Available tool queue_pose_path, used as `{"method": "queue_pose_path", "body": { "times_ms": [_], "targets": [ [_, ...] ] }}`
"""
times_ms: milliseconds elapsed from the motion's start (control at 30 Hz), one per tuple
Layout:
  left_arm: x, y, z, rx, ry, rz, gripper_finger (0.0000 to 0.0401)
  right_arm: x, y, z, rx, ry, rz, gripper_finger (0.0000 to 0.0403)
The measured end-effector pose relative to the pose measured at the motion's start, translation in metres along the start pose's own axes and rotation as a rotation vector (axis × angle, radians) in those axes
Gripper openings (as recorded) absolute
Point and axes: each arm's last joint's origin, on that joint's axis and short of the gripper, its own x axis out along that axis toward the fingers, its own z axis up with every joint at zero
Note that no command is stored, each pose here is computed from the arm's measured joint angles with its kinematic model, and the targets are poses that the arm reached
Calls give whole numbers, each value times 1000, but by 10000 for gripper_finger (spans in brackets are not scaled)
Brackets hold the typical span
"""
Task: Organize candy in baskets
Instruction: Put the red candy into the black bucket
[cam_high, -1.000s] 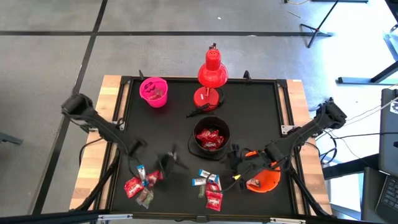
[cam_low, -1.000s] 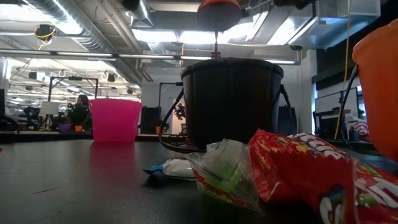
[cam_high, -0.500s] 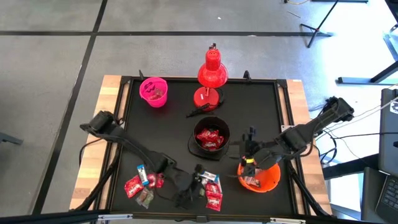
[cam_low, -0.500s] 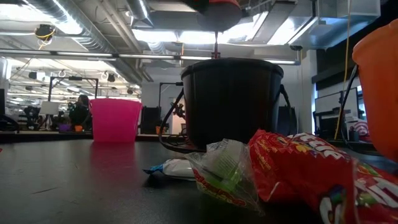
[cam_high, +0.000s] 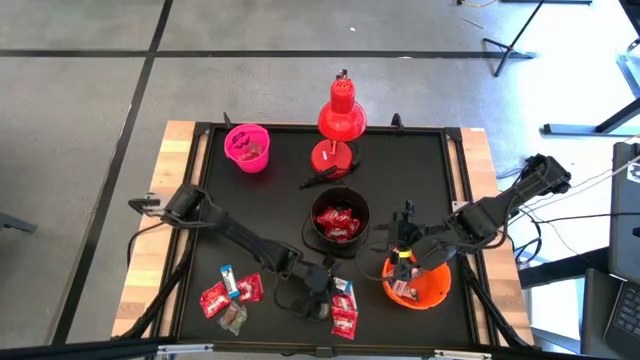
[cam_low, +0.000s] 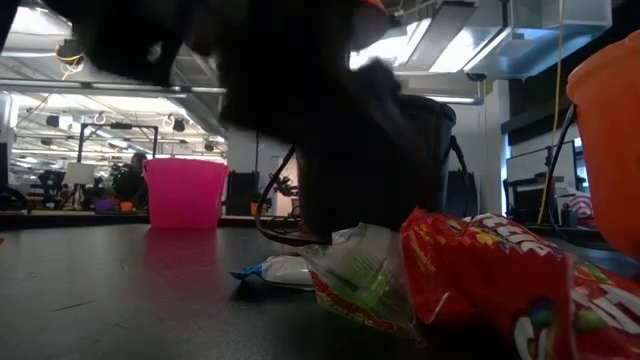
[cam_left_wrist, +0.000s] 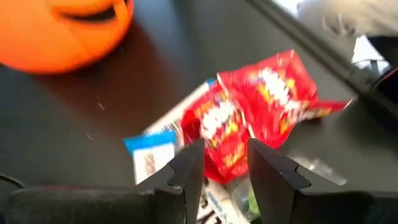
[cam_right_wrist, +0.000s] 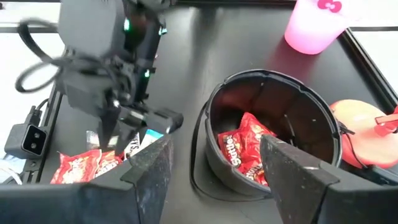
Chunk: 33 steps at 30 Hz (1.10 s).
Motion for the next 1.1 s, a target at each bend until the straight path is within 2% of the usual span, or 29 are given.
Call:
{"method": "queue_pose_path", "body": {
  "times_ms": [133, 367, 767, 1100],
  "targets": [
    [9, -1, -6, -28, -3, 2, 114, 0, 0, 0, -1, 1, 1, 238],
    [10, 3, -7, -49, 9, 105, 114, 0, 0, 0, -8, 1, 0, 238],
    [10, 4, -10, -60, 45, 150, 114, 0, 0, 0, -9, 2, 1, 238],
    [2, 4, -1, -58, 7, 182, 114, 0, 0, 0, -9, 2, 1, 238]
  ]
}}
